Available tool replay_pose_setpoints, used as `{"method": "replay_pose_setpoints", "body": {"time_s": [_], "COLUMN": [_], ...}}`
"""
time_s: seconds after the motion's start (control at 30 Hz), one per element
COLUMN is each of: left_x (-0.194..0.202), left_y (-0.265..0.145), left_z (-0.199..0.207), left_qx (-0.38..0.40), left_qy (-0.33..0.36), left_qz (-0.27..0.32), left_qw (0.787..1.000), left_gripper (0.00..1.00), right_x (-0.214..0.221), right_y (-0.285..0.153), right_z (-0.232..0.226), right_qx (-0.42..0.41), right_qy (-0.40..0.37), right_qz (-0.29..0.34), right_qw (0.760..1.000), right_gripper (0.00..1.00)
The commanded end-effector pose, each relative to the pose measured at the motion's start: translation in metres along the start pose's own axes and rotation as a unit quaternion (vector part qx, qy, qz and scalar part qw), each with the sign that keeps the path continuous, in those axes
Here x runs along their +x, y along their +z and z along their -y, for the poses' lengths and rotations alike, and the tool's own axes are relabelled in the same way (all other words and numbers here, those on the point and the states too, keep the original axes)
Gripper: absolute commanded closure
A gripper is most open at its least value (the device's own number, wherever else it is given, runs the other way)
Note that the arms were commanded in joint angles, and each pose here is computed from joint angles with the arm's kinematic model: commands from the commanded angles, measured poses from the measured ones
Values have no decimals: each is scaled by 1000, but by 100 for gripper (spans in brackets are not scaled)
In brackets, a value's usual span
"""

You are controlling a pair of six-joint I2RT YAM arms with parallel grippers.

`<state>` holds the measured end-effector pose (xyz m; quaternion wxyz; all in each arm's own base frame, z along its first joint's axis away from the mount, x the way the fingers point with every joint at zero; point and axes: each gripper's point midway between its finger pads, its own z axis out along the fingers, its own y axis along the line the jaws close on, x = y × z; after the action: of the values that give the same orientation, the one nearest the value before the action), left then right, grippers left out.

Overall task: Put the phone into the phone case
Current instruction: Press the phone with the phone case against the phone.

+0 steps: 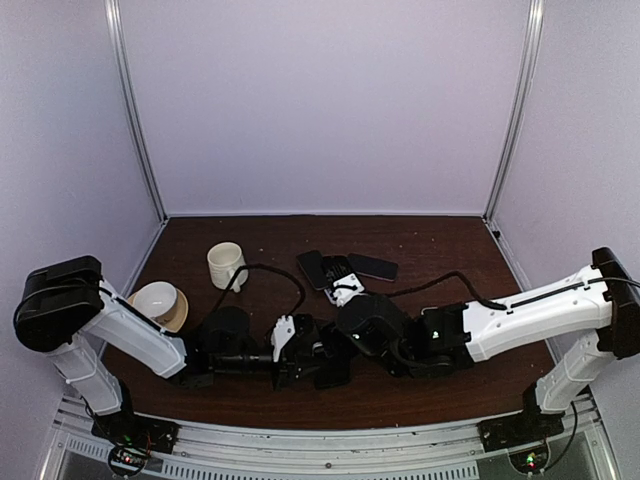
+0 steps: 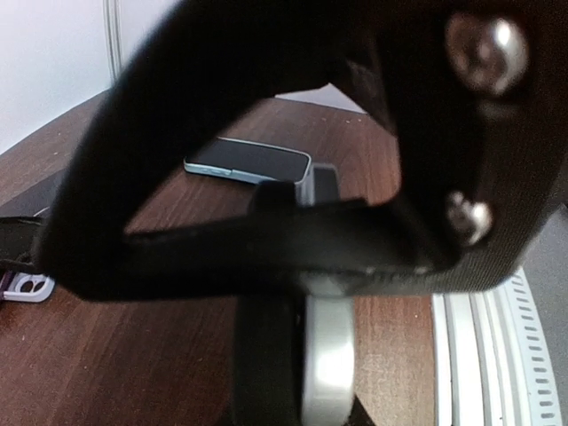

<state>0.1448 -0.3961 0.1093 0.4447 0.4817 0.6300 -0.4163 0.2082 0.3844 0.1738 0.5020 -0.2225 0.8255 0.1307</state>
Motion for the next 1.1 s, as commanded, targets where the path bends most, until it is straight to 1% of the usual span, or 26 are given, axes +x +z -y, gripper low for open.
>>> {"method": "replay_pose_setpoints", "body": {"time_s": [0.0, 0.07, 0.1, 0.17, 0.37, 0.4, 0.47, 0.53, 0.57, 0.67, 0.73, 0.8, 0.87, 1.0, 1.07], "left_x": [-34, -37, -39, -39, -37, -37, -34, -32, -31, -29, -28, -29, -29, -27, -25], "left_y": [0, -1, -1, 1, -1, -1, -2, -4, -5, -5, -4, -5, -5, -4, -3], "left_z": [7, 8, 9, 9, 10, 10, 11, 11, 11, 11, 13, 13, 15, 22, 23], "left_qx": [14, 17, 19, 22, 22, 23, 23, 22, 22, 24, 28, 28, 31, 56, 59], "left_qy": [22, 23, 23, 25, 25, 25, 26, 28, 29, 34, 37, 40, 45, 56, 55], "left_qz": [50, 53, 53, 49, 47, 47, 44, 43, 42, 38, 34, 34, 35, 26, 23], "left_qw": [998, 998, 998, 998, 998, 998, 998, 998, 998, 998, 998, 998, 998, 997, 997], "left_gripper": [73, 68, 68, 75, 76, 78, 88, 98, 100, 100, 100, 100, 100, 100, 100], "right_x": [41, 43, 45, 46, 47, 45, 38, 27, 22, 13, 12, 15, 17, 15, 18], "right_y": [6, 6, 6, 7, 8, 7, 2, -7, -13, -34, -47, -58, -65, -70, -71], "right_z": [10, 11, 12, 12, 8, 7, 5, 0, -5, -18, -20, -14, -6, 6, 2], "right_qx": [20, 20, 21, 23, 18, 14, -2, -43, -77, -198, -260, -292, -309, -328, -356], "right_qy": [-42, -41, -41, -44, -60, -64, -71, -81, -86, -92, -95, -106, -119, -141, -138], "right_qz": [-43, -42, -43, -45, -54, -56, -57, -58, -60, -72, -77, -67, -40, 32, 40], "right_qw": [998, 998, 998, 998, 997, 996, 996, 994, 991, 973, 958, 948, 943, 933, 923], "right_gripper": [22, 22, 22, 22, 21, 20, 18, 15, 13, 10, 10, 9, 8, 3, 3]}}
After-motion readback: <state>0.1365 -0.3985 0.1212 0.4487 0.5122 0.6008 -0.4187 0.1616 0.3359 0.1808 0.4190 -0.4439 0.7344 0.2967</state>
